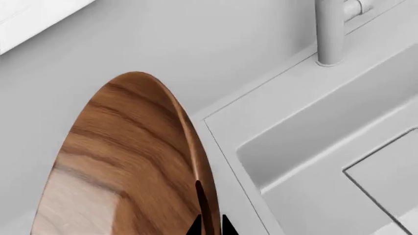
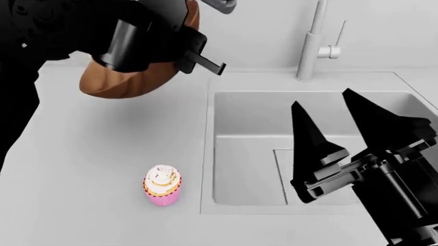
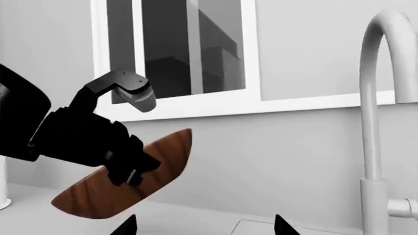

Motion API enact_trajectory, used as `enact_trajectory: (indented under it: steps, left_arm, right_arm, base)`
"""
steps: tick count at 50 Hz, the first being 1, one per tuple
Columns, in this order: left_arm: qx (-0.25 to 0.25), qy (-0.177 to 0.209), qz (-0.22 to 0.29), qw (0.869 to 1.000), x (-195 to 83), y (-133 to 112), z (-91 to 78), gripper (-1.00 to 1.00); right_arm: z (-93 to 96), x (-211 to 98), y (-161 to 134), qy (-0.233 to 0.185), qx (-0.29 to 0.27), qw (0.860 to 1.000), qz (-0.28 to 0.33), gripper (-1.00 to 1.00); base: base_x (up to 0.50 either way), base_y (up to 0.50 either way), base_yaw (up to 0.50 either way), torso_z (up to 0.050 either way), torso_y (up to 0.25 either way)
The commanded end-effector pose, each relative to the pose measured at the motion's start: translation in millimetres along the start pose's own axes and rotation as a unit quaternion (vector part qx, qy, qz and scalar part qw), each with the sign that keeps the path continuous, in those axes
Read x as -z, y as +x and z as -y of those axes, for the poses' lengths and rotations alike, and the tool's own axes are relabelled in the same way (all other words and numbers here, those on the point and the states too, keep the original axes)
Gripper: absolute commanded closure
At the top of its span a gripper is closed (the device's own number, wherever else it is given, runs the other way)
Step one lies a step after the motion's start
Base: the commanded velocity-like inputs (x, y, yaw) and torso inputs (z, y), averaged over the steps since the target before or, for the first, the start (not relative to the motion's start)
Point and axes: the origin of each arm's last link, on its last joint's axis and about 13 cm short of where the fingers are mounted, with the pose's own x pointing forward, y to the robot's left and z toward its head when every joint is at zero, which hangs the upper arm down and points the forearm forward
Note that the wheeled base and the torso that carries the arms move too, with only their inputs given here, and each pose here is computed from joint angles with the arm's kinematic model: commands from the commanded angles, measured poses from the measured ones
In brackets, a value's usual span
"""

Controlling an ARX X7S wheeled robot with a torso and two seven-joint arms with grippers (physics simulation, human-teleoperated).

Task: Move the fresh-baked cupcake off the tray onto the counter, and place the bowl used for mixing into the sink.

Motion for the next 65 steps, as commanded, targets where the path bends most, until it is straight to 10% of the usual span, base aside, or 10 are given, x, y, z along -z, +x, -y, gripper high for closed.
enact_trajectory:
  steps: [1,65]
  left_arm:
    - [0.008,0.002,0.023,1.000,-7,-3,1.9,1.00]
    - [0.071,0.016,0.012,0.997,11,-27,20.4,1.00]
  right_arm:
    - [0.3,-1,0,-0.002,0.005,1.000,0.000,-1.00]
    - [-1.3,-3,-1,-0.008,0.012,1.000,0.004,-1.00]
  base:
    - [0.00,-0.44,0.00,0.000,0.000]
    - [0.00,-0.37,0.00,0.000,0.000]
